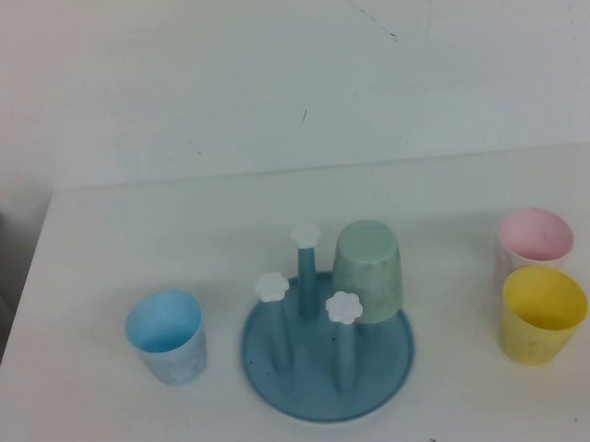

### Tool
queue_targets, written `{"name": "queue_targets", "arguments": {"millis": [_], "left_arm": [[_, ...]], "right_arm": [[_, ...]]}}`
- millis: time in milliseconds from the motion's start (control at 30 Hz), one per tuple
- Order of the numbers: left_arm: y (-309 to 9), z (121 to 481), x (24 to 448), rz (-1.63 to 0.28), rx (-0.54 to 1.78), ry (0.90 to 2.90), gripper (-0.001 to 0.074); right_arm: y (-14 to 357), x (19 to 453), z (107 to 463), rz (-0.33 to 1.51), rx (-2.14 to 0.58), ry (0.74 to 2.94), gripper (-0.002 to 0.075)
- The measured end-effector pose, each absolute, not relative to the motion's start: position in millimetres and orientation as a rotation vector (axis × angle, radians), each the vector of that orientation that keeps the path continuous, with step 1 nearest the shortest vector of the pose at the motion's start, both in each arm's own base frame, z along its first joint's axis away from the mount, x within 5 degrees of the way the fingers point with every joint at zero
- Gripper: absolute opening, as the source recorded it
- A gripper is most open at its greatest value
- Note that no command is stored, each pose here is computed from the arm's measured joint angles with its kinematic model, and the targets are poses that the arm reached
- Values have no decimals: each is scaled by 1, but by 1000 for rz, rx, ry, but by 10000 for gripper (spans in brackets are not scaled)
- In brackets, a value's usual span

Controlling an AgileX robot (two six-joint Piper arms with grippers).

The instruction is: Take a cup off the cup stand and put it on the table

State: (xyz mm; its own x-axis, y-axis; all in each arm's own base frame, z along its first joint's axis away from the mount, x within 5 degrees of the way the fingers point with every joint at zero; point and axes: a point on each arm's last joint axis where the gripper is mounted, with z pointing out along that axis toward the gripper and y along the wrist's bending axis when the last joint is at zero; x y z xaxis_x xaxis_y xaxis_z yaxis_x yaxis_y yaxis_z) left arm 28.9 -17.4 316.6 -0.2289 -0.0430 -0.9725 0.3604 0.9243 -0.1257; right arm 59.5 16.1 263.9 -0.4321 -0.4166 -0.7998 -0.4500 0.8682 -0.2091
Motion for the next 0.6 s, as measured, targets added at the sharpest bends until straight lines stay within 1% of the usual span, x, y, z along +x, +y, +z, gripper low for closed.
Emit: {"name": "queue_targets", "arguments": {"millis": [600], "left_arm": [[-17,314,28,-379,243,1788,-1]], "right_arm": [[16,59,264,45,-625,2072,-1]]}}
